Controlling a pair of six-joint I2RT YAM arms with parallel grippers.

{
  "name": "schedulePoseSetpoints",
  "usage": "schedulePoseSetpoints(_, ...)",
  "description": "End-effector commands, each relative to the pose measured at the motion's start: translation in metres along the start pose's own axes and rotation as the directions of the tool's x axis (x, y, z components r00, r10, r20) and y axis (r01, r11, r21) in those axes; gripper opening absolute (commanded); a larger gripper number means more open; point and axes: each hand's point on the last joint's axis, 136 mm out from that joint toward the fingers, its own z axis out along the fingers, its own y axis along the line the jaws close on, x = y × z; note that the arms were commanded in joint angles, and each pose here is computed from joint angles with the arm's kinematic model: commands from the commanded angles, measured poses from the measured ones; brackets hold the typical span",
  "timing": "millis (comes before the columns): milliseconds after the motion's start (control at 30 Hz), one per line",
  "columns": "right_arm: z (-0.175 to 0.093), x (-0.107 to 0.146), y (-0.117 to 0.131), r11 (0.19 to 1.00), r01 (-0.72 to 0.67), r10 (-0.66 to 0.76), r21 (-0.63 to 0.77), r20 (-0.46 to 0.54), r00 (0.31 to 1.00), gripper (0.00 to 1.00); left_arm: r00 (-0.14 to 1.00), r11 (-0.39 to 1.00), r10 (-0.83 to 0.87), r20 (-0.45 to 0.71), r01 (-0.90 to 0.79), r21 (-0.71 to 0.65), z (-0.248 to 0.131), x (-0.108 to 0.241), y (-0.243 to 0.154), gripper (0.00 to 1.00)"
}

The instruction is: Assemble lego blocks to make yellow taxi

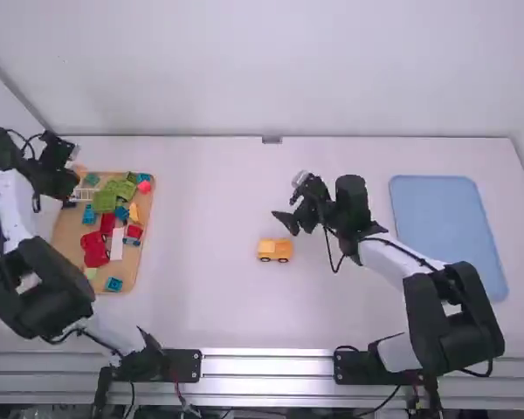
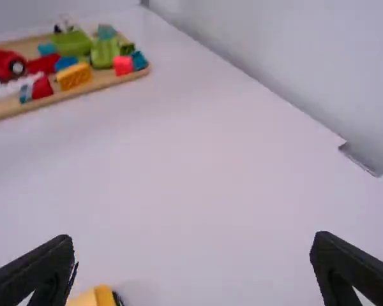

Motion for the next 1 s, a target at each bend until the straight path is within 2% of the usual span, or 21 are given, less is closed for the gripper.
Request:
schedulePoseSetpoints(0, -0.009, -0.016, -0.015, 0.991, -0.132, 0.13, 0.031, 0.057, 0.99, 0.98, 0.996, 0.995, 0.086, -0.01, -0.086, -0.047, -0.009, -0.018, -0.039, 0.06)
schedulePoseSetpoints(33, -0.01, -0.017, -0.017, 0.989, -0.146, 0.144, 0.035, 0.063, 0.988, 0.98, 0.995, 0.993, 0.101, -0.006, -0.102, -0.055, -0.01, -0.02, -0.044, 0.06)
schedulePoseSetpoints(100, -0.017, -0.027, -0.027, 0.976, -0.216, 0.211, 0.026, 0.116, 0.971, 0.99, 0.966, 0.963, 0.251, 0.067, -0.243, -0.113, -0.023, -0.045, -0.086, 0.07)
schedulePoseSetpoints(167, -0.024, -0.036, -0.027, 0.974, -0.228, 0.228, -0.016, 0.152, 0.962, 0.98, 0.925, 0.934, 0.351, 0.146, -0.334, -0.129, -0.035, -0.061, -0.119, 0.1)
schedulePoseSetpoints(267, -0.033, -0.047, -0.035, 0.954, -0.294, 0.299, -0.056, 0.184, 0.936, 0.98, 0.825, 0.869, 0.495, 0.271, -0.473, -0.146, -0.054, -0.082, -0.176, 0.08)
schedulePoseSetpoints(300, -0.035, -0.05, -0.037, 0.947, -0.314, 0.322, -0.075, 0.188, 0.928, 0.98, 0.787, 0.848, 0.529, 0.317, -0.508, -0.154, -0.061, -0.088, -0.197, 0.04)
schedulePoseSetpoints(433, -0.031, -0.063, -0.035, 0.915, -0.354, 0.387, -0.195, 0.171, 0.906, 0.98, 0.675, 0.784, 0.591, 0.442, -0.609, -0.118, -0.072, -0.095, -0.269, 0.02)
schedulePoseSetpoints(467, -0.031, -0.063, -0.035, 0.911, -0.355, 0.391, -0.208, 0.167, 0.905, 0.98, 0.669, 0.781, 0.591, 0.451, -0.614, -0.111, -0.072, -0.096, -0.275, 0.02)
schedulePoseSetpoints(500, -0.027, -0.067, -0.029, 0.887, -0.357, 0.409, -0.294, 0.141, 0.901, 0.98, 0.645, 0.767, 0.585, 0.492, -0.637, -0.078, -0.071, -0.096, -0.304, 0.02)
schedulePoseSetpoints(667, -0.012, -0.067, -0.013, 0.792, -0.378, 0.453, -0.479, 0.048, 0.89, 0.98, 0.634, 0.761, 0.534, 0.559, -0.649, 0.008, -0.052, -0.097, -0.354, 0.04)
schedulePoseSetpoints(800, 0.01, -0.057, -0.007, 0.759, -0.402, 0.468, -0.512, -0.001, 0.884, 1.0, 0.67, 0.77, 0.48, 0.566, -0.631, 0.094, -0.03, -0.099, -0.376, 0.04)
schedulePoseSetpoints(967, 0.027, -0.046, 0.004, 0.729, -0.425, 0.477, -0.536, -0.047, 0.878, 0.93, 0.684, 0.775, 0.458, 0.568, -0.62, 0.122, -0.007, -0.104, -0.39, 0.04)
